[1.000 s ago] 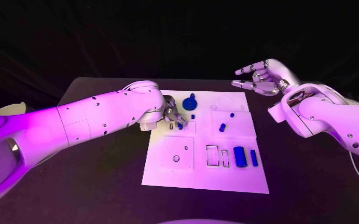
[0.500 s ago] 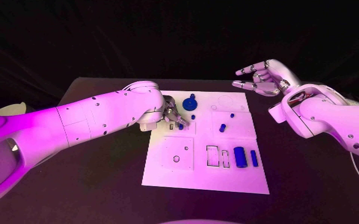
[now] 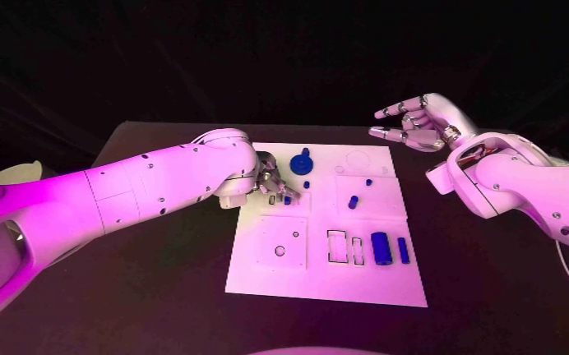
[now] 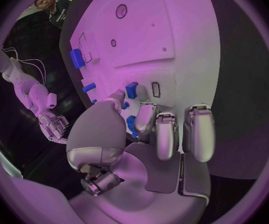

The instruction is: Assemble the parts on the task board

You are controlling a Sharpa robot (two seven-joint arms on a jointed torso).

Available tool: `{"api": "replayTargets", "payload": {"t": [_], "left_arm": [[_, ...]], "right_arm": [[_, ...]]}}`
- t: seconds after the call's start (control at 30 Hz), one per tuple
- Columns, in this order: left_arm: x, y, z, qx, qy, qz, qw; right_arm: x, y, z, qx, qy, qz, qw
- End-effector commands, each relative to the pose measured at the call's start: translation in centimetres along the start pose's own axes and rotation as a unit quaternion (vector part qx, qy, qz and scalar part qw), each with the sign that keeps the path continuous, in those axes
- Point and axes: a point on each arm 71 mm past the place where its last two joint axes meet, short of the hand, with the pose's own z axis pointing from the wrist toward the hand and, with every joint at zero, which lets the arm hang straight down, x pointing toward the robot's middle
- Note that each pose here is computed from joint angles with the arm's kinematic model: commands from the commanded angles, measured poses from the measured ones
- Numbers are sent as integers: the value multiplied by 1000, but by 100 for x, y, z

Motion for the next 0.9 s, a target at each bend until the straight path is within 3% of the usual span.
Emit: {"api": "replayTargets", "payload": {"t": [0.03, 0.2, 0.5, 0.67, 0.9], "left_arm": [[37, 20, -30, 7, 12, -42, 999], [-70, 34, -131, 23, 6, -88, 996], [-500, 216, -299, 11, -9, -87, 996], [-725, 293, -268, -2, -15, -75, 997], [-886, 306, -132, -20, -35, -70, 997]], "right_arm": [[10, -2, 0, -4, 3, -3, 1000], [11, -18, 1, -2, 3, -4, 1000], [34, -48, -6, 4, 7, -2, 1000], [43, -51, -7, 5, 7, -1, 1000], [63, -42, 0, 4, 9, 1, 1000]]}}
